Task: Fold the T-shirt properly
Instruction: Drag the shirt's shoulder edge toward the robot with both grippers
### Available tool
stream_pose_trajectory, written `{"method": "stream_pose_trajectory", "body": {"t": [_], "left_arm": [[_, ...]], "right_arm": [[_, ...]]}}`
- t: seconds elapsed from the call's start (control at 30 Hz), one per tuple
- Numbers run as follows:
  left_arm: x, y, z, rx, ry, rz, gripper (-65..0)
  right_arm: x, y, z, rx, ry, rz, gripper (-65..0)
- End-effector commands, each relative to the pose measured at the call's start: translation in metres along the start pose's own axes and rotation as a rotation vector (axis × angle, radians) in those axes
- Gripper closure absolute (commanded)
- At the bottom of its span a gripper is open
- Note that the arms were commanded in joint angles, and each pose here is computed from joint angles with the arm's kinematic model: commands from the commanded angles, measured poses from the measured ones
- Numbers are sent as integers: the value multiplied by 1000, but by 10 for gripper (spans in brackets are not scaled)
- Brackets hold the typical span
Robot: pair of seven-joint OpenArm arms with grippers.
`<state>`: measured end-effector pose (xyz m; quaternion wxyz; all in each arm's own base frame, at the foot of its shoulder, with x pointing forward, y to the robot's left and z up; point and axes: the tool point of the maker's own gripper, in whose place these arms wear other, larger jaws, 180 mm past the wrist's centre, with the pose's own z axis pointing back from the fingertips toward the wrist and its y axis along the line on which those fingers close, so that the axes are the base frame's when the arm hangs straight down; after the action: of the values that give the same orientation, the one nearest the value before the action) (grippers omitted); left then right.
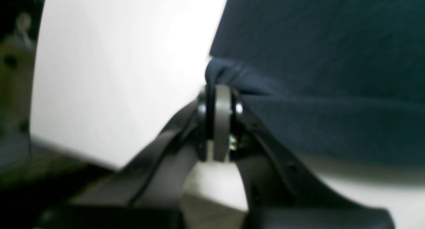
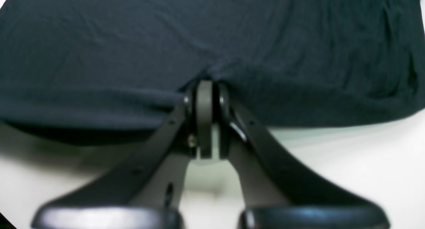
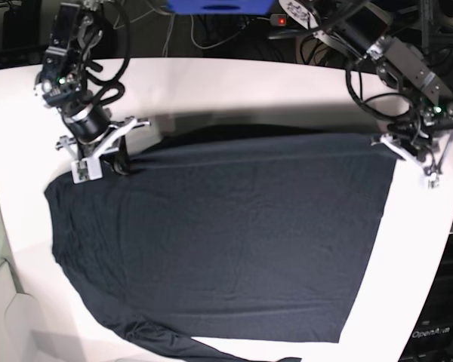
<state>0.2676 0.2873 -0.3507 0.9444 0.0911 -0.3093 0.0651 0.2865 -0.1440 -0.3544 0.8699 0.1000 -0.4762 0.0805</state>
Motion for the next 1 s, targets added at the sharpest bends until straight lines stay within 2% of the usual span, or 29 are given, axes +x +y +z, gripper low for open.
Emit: {"method": "stream_pose_trajectory", "body": {"t": [0.0, 0.2, 0.3, 0.43, 0.73, 0.87, 0.97], "left_arm": [[23, 2, 4, 5, -57, -20, 0], [55, -17, 3, -35, -117, -62, 0], [65, -22, -2, -56, -125, -54, 0], [62, -27, -11, -83, -109, -46, 0], [45, -14, -30, -95, -36, -43, 0], [53, -9, -31, -91, -80, -10, 0], [49, -13, -38, -110, -67, -3, 0]], "right_arm": [[20, -2, -1, 2, -57, 11, -2], [43, -11, -8, -7, -85, 44, -2], [47, -15, -17, -7, -67, 42, -2], [41, -25, -25, -10, -28, 39, -2], [35, -34, -35, -9, -2, 28, -2], [37, -35, -36, -9, -5, 29, -2], [42, -29, -40, 7, -9, 42, -2]]}}
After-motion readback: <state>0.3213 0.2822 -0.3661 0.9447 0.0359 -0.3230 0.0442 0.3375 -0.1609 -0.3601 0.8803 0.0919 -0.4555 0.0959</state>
